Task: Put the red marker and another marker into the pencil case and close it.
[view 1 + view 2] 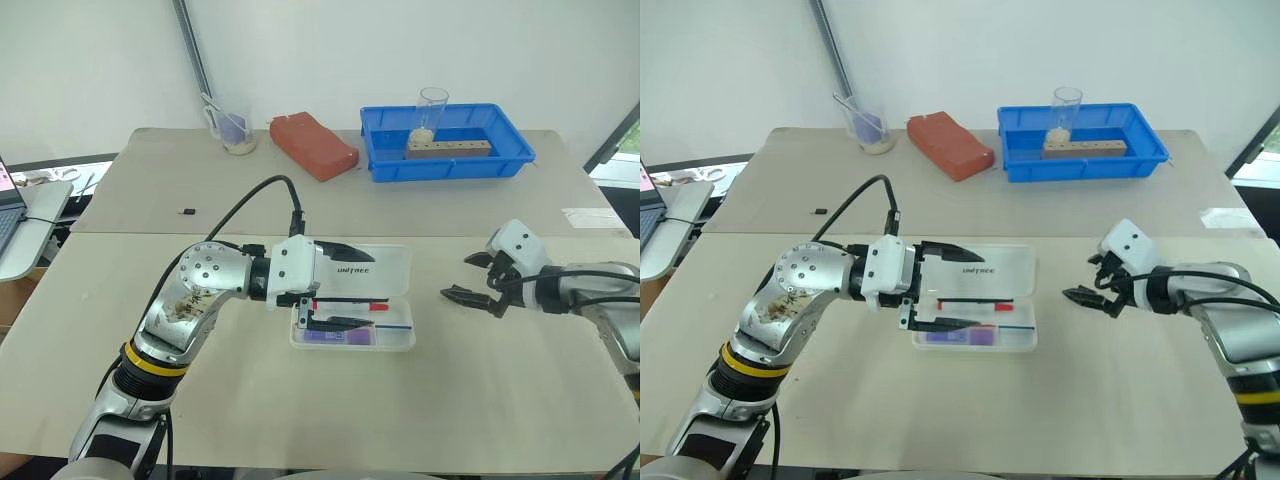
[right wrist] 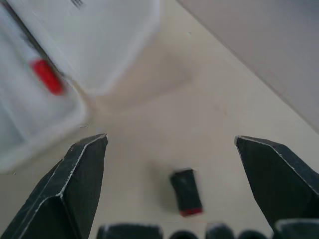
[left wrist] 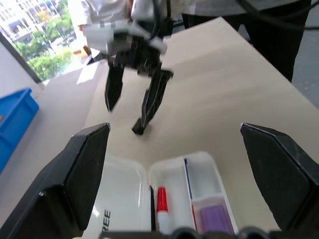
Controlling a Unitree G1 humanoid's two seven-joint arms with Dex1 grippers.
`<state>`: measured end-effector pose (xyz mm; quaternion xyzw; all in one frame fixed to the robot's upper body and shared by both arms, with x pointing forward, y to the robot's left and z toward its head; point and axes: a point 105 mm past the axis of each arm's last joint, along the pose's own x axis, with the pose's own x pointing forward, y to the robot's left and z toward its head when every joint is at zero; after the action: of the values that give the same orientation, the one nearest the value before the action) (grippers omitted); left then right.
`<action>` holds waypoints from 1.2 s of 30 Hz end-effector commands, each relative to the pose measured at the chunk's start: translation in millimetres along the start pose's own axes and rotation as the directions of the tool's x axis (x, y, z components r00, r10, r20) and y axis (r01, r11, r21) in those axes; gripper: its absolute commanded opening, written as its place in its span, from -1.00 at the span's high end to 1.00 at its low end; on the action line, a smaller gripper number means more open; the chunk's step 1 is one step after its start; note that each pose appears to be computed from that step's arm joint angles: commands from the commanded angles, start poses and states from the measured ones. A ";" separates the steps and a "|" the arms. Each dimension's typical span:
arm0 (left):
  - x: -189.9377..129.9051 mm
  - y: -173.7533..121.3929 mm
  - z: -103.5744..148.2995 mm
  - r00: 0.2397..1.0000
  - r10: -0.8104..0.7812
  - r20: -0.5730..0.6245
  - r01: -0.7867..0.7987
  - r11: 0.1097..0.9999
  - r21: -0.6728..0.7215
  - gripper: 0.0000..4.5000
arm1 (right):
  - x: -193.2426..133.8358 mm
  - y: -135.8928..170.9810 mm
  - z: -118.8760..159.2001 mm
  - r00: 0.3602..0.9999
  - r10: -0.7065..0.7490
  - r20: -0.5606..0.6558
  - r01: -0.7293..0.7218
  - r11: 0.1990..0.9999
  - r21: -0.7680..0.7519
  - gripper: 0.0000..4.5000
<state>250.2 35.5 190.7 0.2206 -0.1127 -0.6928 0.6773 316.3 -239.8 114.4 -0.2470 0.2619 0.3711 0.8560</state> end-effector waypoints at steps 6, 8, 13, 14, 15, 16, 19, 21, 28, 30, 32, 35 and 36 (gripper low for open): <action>-8.6 -4.3 14.3 1.000 0.018 0.010 -0.018 0.999 0.026 -0.98 | 14.2 -17.9 -20.3 0.992 0.026 -0.124 -0.034 0.998 -0.062 -1.00; -10.2 -6.1 14.5 1.000 0.024 0.004 -0.024 1.000 0.017 -1.00 | 16.2 -15.9 -20.3 0.991 0.050 -0.127 -0.057 0.997 -0.053 -0.77; -12.2 -6.7 16.4 0.999 0.038 0.000 -0.038 0.999 0.004 -1.00 | 13.2 -14.0 -25.2 0.985 0.069 -0.158 -0.080 0.995 -0.062 -0.03; -12.9 -7.1 16.4 0.999 0.039 -0.001 -0.039 0.999 0.001 -1.00 | 11.8 -14.5 -25.4 0.985 0.068 -0.159 -0.079 0.995 -0.062 0.13; -13.3 -7.5 16.6 0.999 0.039 -0.001 -0.039 0.999 -0.001 -1.00 | 10.3 -14.7 -25.6 0.985 0.069 -0.161 -0.080 0.995 -0.064 0.30; -13.6 -8.0 16.8 0.999 0.039 -0.002 -0.039 0.999 -0.003 -1.00 | 8.6 -15.0 -25.8 0.984 0.069 -0.162 -0.080 0.995 -0.067 0.44; -15.0 -8.5 16.1 0.999 0.037 -0.004 -0.037 0.999 -0.007 -1.00 | 5.0 -15.8 -24.7 0.984 0.067 -0.163 -0.081 0.993 -0.081 0.88; -16.7 -8.8 14.5 0.999 0.036 -0.009 -0.036 0.999 -0.015 -1.00 | 3.5 -11.6 -11.4 0.990 0.086 -0.114 -0.096 0.992 -0.086 0.89; -37.6 -29.7 -3.3 0.993 -0.024 -0.111 0.012 0.994 -0.108 -1.00 | -14.9 49.9 43.9 0.956 0.292 0.025 -0.278 0.929 -0.243 0.89; -42.2 -40.3 -8.4 0.987 -0.072 -0.142 0.051 0.989 -0.142 -1.00 | -14.9 68.5 57.2 0.937 0.345 0.053 -0.318 0.905 -0.282 0.89; -43.6 -47.5 -10.3 0.982 -0.107 -0.156 0.081 0.984 -0.161 -1.00 | -12.2 84.6 66.2 0.917 0.393 0.067 -0.356 0.883 -0.307 0.89; -43.4 -48.8 -10.6 0.980 -0.117 -0.162 0.091 0.983 -0.160 -1.00 | -5.6 98.8 69.9 0.899 0.432 0.063 -0.390 0.859 -0.331 0.89; -43.0 -48.0 -10.5 0.980 -0.114 -0.163 0.088 0.984 -0.158 -1.00 | -3.8 101.8 67.7 0.896 0.442 0.051 -0.401 0.852 -0.335 0.89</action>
<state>215.8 85.0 158.2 0.2253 0.0257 -0.7057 0.6712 255.3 -141.9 138.5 -0.2801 0.2009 0.6002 0.7218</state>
